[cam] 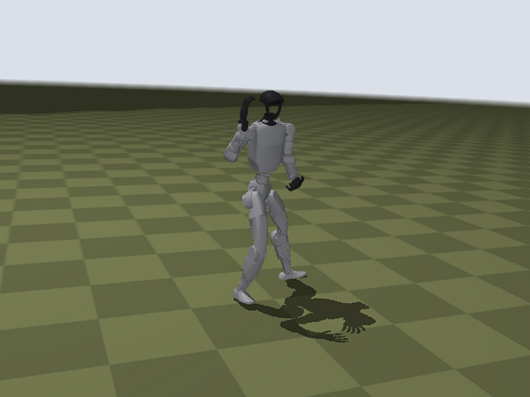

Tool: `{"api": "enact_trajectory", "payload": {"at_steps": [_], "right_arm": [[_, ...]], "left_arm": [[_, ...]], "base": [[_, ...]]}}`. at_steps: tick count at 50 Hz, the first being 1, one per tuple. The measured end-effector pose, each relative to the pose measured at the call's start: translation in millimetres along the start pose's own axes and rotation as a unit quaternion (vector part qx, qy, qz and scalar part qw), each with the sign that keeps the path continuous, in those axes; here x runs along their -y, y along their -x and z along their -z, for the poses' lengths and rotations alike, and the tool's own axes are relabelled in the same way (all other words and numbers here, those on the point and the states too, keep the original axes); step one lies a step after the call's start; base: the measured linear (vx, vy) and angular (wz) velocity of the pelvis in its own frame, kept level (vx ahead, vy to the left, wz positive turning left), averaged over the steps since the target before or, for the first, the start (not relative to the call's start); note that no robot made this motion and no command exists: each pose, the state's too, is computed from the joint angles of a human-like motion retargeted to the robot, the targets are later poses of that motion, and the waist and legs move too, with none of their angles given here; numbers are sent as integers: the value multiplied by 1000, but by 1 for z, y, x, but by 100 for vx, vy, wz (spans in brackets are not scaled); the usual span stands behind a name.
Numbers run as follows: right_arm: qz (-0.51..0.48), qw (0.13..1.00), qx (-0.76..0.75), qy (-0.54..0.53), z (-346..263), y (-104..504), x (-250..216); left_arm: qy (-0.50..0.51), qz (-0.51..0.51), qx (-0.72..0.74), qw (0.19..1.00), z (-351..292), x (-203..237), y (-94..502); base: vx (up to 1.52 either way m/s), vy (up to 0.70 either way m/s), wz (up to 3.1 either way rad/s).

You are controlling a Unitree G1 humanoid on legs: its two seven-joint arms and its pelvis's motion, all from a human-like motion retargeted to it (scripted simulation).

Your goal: Kungfu

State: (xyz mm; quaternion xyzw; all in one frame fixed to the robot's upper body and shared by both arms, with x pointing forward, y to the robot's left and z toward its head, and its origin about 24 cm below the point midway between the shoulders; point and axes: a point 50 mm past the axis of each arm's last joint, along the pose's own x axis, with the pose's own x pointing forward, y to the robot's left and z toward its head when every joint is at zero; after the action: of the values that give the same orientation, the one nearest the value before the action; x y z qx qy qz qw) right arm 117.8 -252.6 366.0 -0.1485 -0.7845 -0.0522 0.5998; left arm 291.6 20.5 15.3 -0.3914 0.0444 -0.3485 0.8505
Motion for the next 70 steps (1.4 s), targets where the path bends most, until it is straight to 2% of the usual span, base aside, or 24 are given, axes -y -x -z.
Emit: {"api": "enact_trajectory", "payload": {"at_steps": [4, 8, 13, 18, 21, 25, 30, 33, 36, 39, 42, 45, 47, 49, 52, 54, 58, 60, 63, 66, 70], "right_arm": [[-31, 998, 28, 46, -14, -6, -1], [-32, 995, 40, 83, -20, -8, 2], [-35, 993, 10, 114, -19, -5, 13], [-34, 988, -26, 148, -16, 2, 27], [-32, 982, -65, 172, -10, 10, 39], [-30, 968, -146, 201, 7, 32, 55], [-61, 921, -306, 231, 38, 92, 80], [-42, 870, -447, 206, 44, 159, 95], [20, 782, -601, 165, 23, 247, 99], [141, 679, -715, 84, -10, 339, 65], [247, 611, -748, -78, -2, 390, -22], [219, 622, -688, -303, 75, 350, -131], [157, 647, -585, -462, 123, 271, -197], [115, 643, -458, -603, 136, 185, -248], [81, 617, -274, -733, 129, 79, -270], [41, 620, -176, -763, 117, 24, -267], [-42, 715, -88, -692, 105, -36, -235], [-23, 785, -82, -614, 109, -46, -206], [82, 842, -68, -528, 111, -45, -173], [184, 828, -59, -526, 107, -29, -169], [177, 768, -86, -609, 111, -14, -186]], "left_arm": [[-63, 171, 28, 983, -28, 59, -35], [-136, 222, 41, 964, -45, 78, -40], [-192, 165, 22, 967, -49, 50, -28], [-205, 52, 3, 977, -52, 1, -5], [-252, -24, -45, 967, -57, -35, 18], [-355, -152, -139, 912, -69, -87, 70], [-437, -318, -306, 783, -73, -136, 170], [-439, -388, -406, 702, -71, -147, 236], [-443, -417, -500, 617, -50, -144, 290], [-411, -414, -618, 527, 0, -125, 347], [-298, -387, -760, 429, 44, -76, 431], [-109, -340, -884, 303, 64, 10, 517], [30, -250, -935, 248, 82, 79, 551], [158, -115, -954, 229, 102, 147, 566], [269, 42, -926, 262, 133, 227, 560], [275, 61, -906, 317, 157, 250, 543], [255, 46, -881, 394, 183, 232, 515], [230, 58, -882, 408, 180, 203, 511], [136, 36, -894, 426, 174, 153, 506], [89, -25, -881, 465, 171, 119, 495], [42, -84, -857, 507, 157, 70, 478]], "base": [[-5, 2, -39], [-1, 9, -18], [6, 17, 0], [13, 32, 25], [15, 41, 68], [15, 40, 88], [23, 43, 98], [31, 50, 162], [34, 62, 221], [18, 38, 213], [5, 4, 143], [-11, -16, 80], [-3, 0, 48], [22, 11, 20], [46, 12, -3], [24, -3, 1], [41, -5, 23], [57, -1, -2], [73, 23, -4], [61, 28, 47], [52, 10, 157]]}}
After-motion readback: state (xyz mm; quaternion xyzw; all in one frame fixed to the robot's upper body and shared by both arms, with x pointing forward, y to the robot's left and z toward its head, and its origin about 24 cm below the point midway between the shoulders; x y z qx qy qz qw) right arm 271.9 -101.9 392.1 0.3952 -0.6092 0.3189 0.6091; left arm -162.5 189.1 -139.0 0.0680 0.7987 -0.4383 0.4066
